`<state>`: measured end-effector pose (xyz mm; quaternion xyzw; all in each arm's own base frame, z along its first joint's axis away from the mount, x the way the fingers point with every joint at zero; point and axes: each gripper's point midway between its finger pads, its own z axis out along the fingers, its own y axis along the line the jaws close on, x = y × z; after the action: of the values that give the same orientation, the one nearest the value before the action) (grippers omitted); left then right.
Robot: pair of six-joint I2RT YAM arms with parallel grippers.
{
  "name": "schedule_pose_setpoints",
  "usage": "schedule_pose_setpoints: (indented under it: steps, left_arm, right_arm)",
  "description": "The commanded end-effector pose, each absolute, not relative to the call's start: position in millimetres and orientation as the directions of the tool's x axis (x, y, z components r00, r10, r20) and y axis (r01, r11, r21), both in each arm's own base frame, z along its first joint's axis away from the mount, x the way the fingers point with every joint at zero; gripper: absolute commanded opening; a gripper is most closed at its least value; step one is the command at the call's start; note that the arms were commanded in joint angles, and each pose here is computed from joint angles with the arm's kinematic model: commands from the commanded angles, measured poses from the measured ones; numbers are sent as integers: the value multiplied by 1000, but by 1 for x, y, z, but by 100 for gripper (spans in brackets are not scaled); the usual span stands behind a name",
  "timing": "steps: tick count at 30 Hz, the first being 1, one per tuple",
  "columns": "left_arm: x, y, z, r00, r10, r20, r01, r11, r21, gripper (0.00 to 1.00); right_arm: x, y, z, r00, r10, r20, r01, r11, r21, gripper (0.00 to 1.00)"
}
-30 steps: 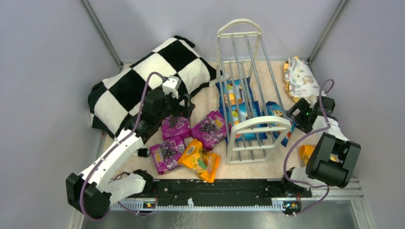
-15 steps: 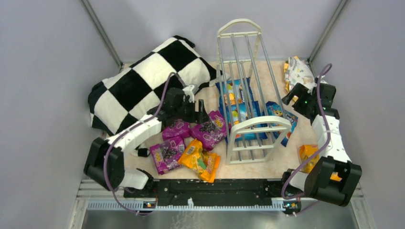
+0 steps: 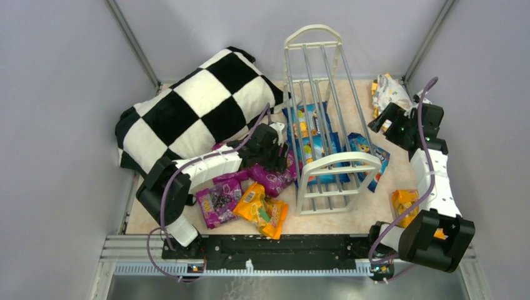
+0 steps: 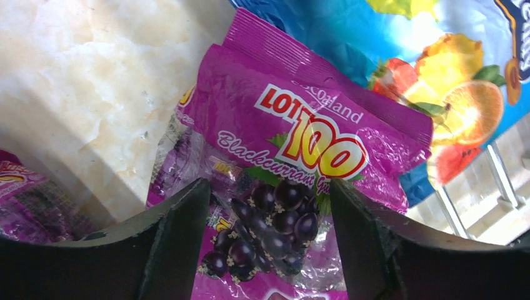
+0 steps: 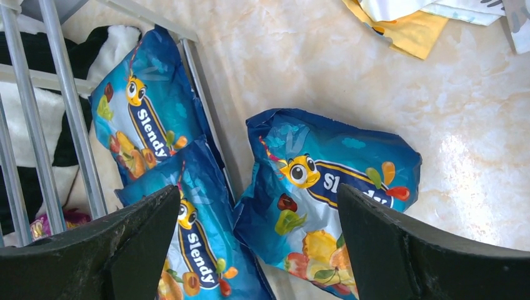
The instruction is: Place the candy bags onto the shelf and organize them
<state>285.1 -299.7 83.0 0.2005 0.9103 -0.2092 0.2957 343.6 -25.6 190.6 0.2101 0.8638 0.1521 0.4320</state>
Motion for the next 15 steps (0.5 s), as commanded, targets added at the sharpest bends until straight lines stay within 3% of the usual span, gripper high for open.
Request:
schedule_pose_setpoints:
  steps: [1,6,15]
  left_arm:
    - [291,-291,64,-749,249,-614,449,873,-193,69]
    - [292,-289,71,-738,226,-635,436,879,-193,42]
    - [301,-284,123,-671,155,-725,418,887,-197,7]
  right_arm:
    - [346,-19,209,-506,462,-728,171,881,440,95]
    - [346,-13,209,-511,454,-730,157,884,440,95]
    - [345,-9,217,-511,459,-727,150,880,450,95]
